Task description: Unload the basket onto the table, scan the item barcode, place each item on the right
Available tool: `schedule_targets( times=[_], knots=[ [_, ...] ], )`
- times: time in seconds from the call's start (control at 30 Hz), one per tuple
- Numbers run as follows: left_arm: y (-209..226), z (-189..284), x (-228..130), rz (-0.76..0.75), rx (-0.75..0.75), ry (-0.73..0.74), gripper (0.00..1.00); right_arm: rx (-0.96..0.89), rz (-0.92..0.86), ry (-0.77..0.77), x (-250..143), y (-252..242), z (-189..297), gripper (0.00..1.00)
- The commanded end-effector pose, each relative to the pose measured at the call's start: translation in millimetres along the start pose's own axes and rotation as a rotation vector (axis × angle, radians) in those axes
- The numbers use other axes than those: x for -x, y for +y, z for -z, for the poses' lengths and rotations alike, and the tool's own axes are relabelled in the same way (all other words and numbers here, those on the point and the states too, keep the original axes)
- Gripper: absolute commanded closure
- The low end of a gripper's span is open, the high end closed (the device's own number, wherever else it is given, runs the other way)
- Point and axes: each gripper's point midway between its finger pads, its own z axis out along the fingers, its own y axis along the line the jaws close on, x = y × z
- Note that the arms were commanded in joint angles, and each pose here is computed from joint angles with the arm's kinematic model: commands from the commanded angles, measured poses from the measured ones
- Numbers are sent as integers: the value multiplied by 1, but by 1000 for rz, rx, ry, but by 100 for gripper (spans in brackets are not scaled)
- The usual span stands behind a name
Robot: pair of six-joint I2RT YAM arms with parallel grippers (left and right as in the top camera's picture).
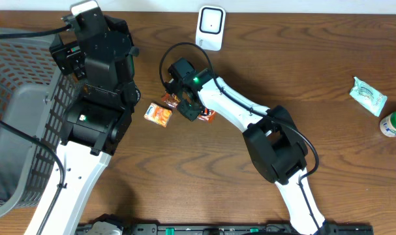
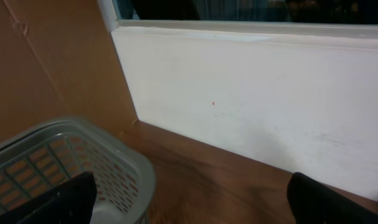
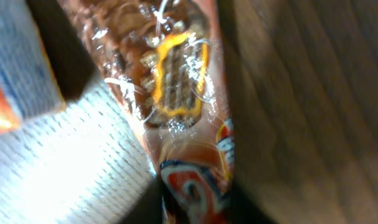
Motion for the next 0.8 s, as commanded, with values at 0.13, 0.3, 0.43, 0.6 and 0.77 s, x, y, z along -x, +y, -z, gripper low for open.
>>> schedule_targets(
  times=[0.13,0.3,0.43,0.6,0.77],
  knots=[
    [-1,-2,-4,2,6,8,2,106,-47,49,-1,16,10,99],
    [-1,-2,-4,3,6,8,2,135,-146,30,12,11,48,98],
    [-1,-2,-4,3,6,8,2,-405,-282,76,-6,-74,60,99],
    [-1,-2,-3,6,6,5,2,-823,-306,56,-19,-127,73,98],
    [0,-2,-1,13,7,-2,2,-1030,-284,70,-45,-140,55,98]
  ],
)
